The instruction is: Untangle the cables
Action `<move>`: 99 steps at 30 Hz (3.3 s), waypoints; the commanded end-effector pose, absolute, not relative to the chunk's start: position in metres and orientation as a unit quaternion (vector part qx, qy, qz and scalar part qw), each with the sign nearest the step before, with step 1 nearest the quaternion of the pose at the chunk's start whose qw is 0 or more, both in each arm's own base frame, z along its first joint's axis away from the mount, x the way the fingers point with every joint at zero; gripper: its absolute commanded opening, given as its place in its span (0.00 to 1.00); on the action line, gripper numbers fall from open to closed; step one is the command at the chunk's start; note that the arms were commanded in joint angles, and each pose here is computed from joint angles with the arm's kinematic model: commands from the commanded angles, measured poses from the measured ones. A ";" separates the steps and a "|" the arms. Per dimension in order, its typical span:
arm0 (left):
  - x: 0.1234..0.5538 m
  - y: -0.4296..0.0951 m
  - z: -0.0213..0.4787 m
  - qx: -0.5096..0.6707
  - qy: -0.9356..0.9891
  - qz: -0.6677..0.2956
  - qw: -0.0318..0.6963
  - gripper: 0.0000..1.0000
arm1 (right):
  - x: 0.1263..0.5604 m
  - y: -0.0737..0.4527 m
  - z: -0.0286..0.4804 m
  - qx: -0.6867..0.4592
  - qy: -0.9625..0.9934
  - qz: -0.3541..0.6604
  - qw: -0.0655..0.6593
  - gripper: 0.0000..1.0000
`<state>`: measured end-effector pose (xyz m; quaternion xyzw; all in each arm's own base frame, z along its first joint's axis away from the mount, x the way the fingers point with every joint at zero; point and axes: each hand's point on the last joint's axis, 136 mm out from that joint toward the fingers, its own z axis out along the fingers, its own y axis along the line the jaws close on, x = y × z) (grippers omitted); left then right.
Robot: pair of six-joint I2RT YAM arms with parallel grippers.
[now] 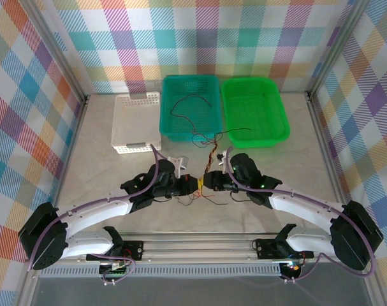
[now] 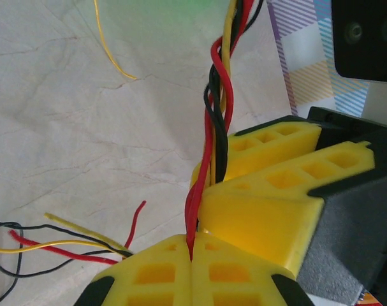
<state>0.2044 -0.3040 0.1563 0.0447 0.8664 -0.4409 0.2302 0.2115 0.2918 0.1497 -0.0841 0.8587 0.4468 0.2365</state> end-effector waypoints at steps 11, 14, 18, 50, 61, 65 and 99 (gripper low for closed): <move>0.188 -0.277 0.221 0.074 0.833 -0.457 0.302 0.00 | 0.219 0.228 0.133 -0.025 0.900 0.317 0.300 0.00; 0.183 -0.257 0.225 0.076 0.842 -0.435 0.310 0.00 | 0.219 0.207 0.126 0.001 0.906 0.294 0.304 0.00; 0.176 -0.231 0.228 0.075 0.856 -0.405 0.311 0.00 | 0.222 0.175 0.116 0.060 0.910 0.279 0.300 0.00; 0.179 -0.270 0.233 0.107 0.833 -0.496 0.222 0.73 | 0.186 0.198 0.223 -0.081 0.775 0.543 0.313 0.00; 0.188 -0.318 0.196 0.179 0.855 -0.442 0.204 0.79 | 0.160 0.217 0.255 -0.159 0.733 0.588 0.302 0.00; 0.199 -0.316 0.188 0.190 0.862 -0.410 0.228 0.79 | 0.153 0.220 0.260 -0.172 0.726 0.596 0.297 0.00; 0.170 -0.319 0.208 0.213 0.805 -0.492 0.254 0.00 | 0.195 0.197 0.210 -0.040 0.810 0.488 0.322 0.00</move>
